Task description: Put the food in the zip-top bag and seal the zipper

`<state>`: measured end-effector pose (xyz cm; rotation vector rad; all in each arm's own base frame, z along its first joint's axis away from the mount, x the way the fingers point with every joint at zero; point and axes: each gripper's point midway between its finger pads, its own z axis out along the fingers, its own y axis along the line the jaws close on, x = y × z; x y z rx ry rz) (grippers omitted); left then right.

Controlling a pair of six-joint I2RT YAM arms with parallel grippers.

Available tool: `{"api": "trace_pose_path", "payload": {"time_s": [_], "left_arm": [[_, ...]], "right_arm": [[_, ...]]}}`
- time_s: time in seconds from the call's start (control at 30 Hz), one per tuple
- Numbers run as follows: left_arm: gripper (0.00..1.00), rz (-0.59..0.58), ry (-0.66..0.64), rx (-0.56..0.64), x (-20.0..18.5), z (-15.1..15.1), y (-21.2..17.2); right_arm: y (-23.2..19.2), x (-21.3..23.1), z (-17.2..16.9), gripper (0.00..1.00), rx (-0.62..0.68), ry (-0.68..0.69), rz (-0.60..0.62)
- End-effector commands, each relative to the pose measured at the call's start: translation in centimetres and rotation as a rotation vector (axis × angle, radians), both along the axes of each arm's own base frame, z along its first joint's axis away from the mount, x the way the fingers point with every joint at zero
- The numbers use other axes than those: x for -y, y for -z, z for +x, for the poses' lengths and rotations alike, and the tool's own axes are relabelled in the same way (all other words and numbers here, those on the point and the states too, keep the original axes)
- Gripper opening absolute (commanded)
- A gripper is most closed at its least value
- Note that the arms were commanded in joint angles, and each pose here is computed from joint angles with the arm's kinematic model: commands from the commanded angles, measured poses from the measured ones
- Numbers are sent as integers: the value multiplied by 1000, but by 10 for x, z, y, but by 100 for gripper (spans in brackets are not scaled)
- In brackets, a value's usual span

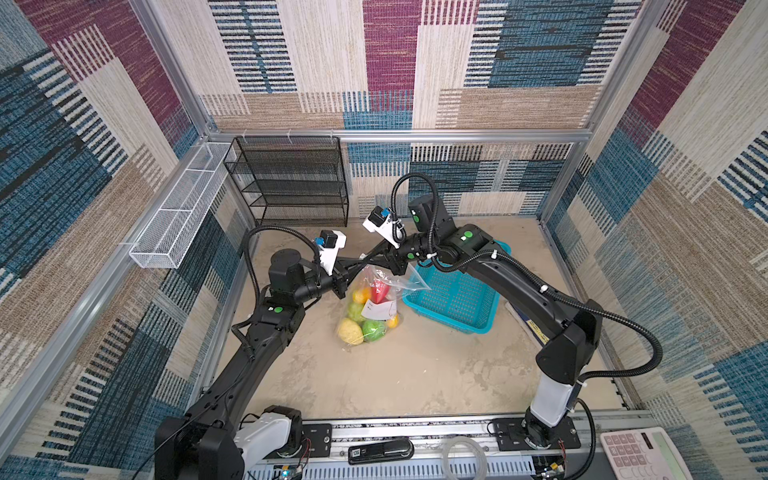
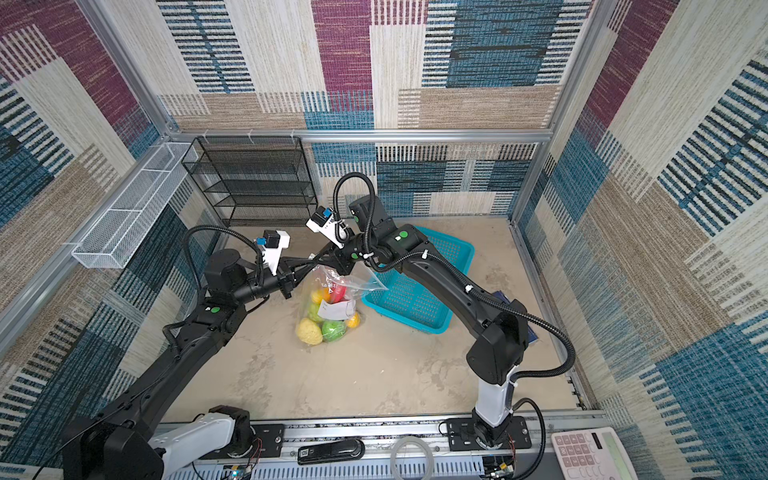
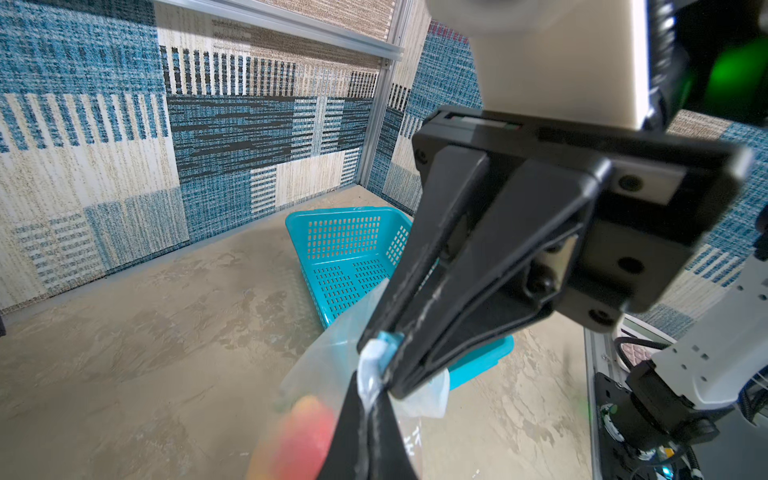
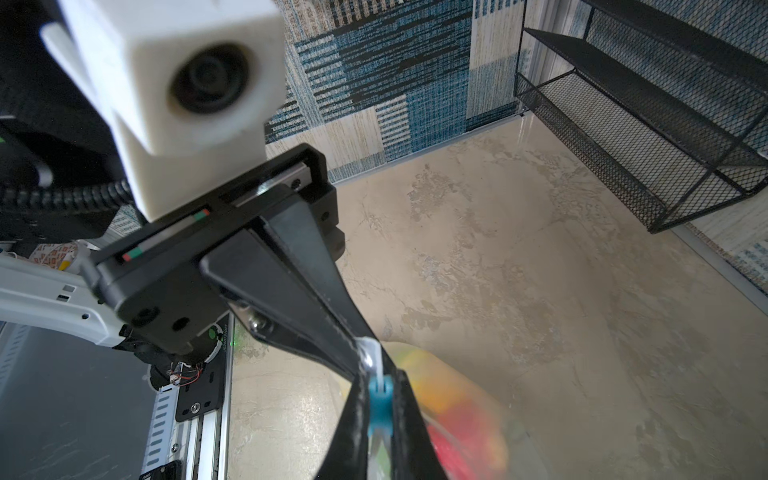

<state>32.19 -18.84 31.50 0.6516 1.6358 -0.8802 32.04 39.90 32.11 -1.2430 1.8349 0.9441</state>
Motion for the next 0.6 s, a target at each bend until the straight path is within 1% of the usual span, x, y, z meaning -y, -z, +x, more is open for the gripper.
{"api": "trace_pose_path", "payload": {"time_s": [0.0, 0.23, 0.37, 0.57], "left_arm": [[0, -42, -3, 149, -1, 1, -36], [0, -48, -16, 159, -3, 1, -40], [0, -57, -61, 167, -8, 4, -46], [0, -70, -137, 163, -19, 11, -55]], "right_arm": [[32, 23, 5, 9, -61, 102, -142], [43, 35, 15, 9, -42, 177, -204], [48, 45, 19, 10, -29, 227, -241], [52, 49, 18, 10, -36, 234, -245]]}}
